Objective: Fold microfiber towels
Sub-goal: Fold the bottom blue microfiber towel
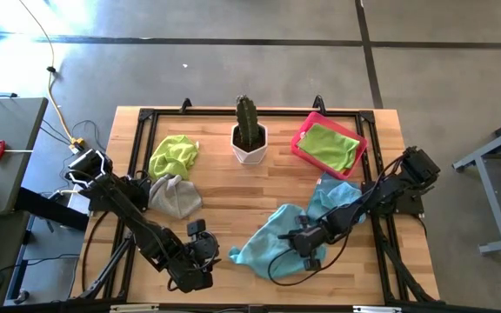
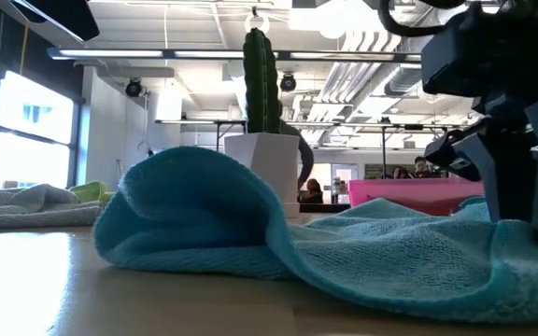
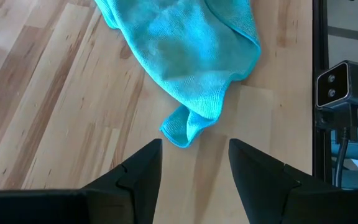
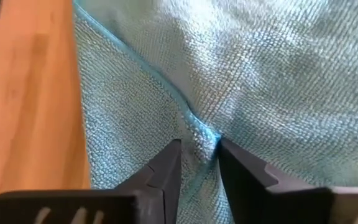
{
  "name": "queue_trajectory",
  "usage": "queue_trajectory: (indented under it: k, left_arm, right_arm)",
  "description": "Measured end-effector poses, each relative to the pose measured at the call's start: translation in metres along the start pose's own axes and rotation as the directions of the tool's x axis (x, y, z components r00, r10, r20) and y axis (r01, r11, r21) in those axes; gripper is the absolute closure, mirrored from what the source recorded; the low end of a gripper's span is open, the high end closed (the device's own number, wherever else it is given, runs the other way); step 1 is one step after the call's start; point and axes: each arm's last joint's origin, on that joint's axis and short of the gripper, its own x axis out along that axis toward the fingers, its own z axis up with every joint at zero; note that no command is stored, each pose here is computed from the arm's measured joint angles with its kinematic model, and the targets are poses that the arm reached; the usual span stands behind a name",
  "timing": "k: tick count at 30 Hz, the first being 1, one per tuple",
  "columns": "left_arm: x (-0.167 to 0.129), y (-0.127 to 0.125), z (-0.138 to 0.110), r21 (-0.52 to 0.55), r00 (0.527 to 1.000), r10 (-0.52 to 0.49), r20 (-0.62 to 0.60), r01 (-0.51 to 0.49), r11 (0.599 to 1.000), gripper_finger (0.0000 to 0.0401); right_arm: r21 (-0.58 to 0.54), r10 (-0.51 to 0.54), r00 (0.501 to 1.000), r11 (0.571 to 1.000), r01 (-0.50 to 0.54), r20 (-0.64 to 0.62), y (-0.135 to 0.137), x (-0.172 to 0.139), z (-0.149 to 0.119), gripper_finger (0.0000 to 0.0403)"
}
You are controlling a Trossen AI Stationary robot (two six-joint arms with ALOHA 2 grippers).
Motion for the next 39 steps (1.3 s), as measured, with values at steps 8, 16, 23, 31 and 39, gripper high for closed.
queue_trajectory:
  k: [8,16,23,31,39]
  left_arm:
    - [0.0,0.0,0.0,0.0,1.0,0.001,0.001,-0.001,1.0,0.0224]
    - [0.0,0.0,0.0,0.001,1.0,0.004,0.004,-0.004,1.0,0.0224]
    - [0.0,0.0,0.0,0.001,1.0,0.005,0.005,-0.005,1.0,0.0224]
    - [0.0,0.0,0.0,0.0,1.0,0.005,0.006,-0.005,1.0,0.0224]
    - [0.0,0.0,0.0,0.0,1.0,0.004,0.006,-0.004,1.0,0.0224]
  right_arm:
    - [-0.046,0.072,0.994,0.997,-0.068,0.081,0.018,-0.002,0.002,0.03]
    - [-0.101,0.127,0.985,0.988,-0.116,0.119,0.039,-0.004,-0.003,0.03]
    - [-0.074,0.014,0.983,0.997,-0.001,0.183,0.04,-0.004,-0.004,0.03]
    - [-0.067,0.006,0.986,0.998,0.006,0.169,0.039,-0.004,-0.006,0.03]
    - [-0.052,-0.015,0.991,0.998,0.022,0.136,0.038,-0.003,-0.009,0.03]
